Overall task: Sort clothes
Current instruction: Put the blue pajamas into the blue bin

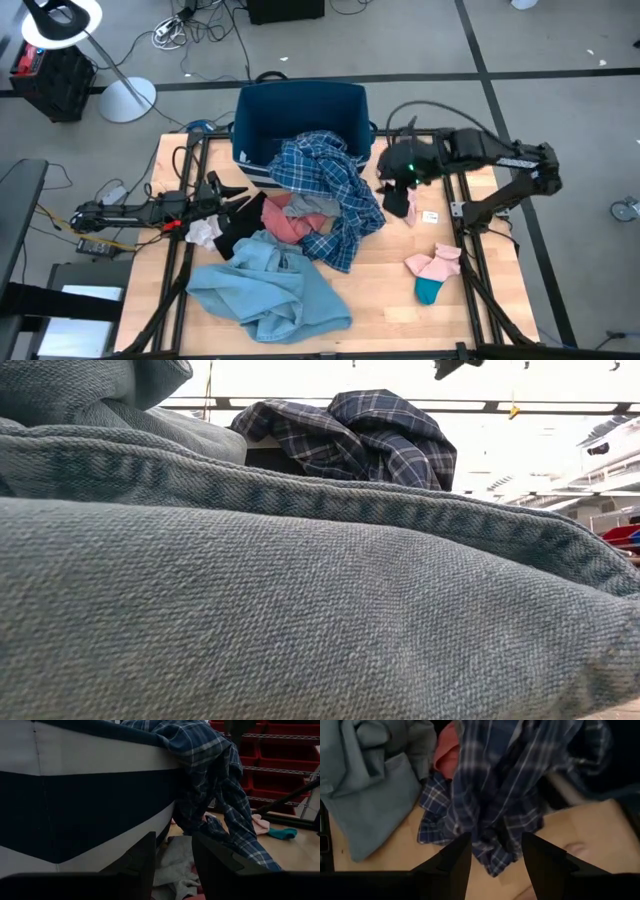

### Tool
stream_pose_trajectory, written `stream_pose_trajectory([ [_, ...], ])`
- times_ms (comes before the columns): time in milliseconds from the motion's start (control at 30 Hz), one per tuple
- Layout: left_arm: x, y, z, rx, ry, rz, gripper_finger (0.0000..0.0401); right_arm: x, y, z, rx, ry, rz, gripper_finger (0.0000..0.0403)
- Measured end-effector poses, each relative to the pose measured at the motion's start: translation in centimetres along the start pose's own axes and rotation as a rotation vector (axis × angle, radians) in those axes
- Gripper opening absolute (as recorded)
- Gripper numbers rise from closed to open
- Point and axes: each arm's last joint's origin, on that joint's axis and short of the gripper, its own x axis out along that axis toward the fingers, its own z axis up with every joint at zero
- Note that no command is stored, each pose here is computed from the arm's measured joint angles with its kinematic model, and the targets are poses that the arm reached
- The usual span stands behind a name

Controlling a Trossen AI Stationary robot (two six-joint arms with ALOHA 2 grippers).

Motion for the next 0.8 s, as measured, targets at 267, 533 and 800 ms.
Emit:
stream_pose_trajectory([
  [267,0.0,0.0,0.0,0.0,0.0,0.0,0.0133,3.3,1.0,-4.5,0.043,-0.022,0.045,0.0174],
  [533,0.0,0.0,0.0,0.0,0.0,0.0,0.0133,7.8,1.0,-7.9,0.051,0.026,0.031,0.0185],
  [800,0.0,0.0,0.0,0.0,0.0,0.0,0.0133,9.9,0.9,-9.4,0.056,0.043,0.022,0.0255],
])
